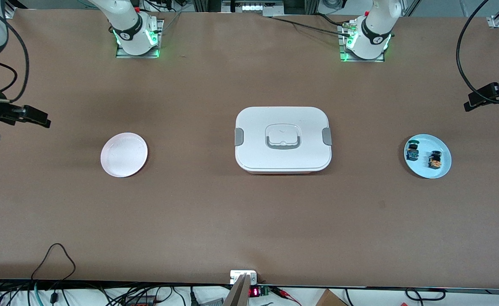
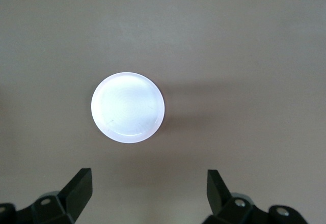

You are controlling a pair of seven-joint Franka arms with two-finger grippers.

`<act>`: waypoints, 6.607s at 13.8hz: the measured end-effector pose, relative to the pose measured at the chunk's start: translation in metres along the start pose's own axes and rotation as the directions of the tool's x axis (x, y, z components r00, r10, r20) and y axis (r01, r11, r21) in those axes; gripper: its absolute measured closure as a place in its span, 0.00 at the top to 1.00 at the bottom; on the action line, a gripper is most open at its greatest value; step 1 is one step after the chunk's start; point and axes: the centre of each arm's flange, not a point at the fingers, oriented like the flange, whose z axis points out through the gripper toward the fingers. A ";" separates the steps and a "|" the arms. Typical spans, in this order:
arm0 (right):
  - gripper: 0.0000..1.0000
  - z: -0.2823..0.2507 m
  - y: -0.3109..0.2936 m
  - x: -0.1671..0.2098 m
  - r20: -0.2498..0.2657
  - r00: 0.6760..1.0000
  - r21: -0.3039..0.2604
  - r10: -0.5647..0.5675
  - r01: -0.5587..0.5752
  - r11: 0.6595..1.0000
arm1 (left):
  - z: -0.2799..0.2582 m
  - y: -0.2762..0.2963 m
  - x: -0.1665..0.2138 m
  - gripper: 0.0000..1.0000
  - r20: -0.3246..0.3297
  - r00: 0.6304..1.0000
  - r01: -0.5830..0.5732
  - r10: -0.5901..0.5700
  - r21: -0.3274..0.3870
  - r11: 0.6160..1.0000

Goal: Transfer orange switch to right arm and place

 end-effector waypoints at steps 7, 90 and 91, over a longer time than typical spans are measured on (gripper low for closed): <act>1.00 0.011 0.009 0.005 0.016 1.000 -0.004 0.017 -0.017 1.000 | 0.001 -0.001 0.000 1.00 0.002 1.000 0.001 -0.001 0.000 1.000; 1.00 -0.023 -0.036 0.013 -0.073 0.993 -0.029 -0.095 0.093 0.995 | 0.435 -0.153 0.040 0.94 0.065 -0.328 -0.941 0.943 0.069 -0.332; 1.00 -0.023 -0.036 0.013 -0.073 0.993 -0.029 -0.095 0.093 0.995 | 0.434 -0.153 0.040 0.93 0.066 -0.338 -0.937 0.939 0.069 -0.342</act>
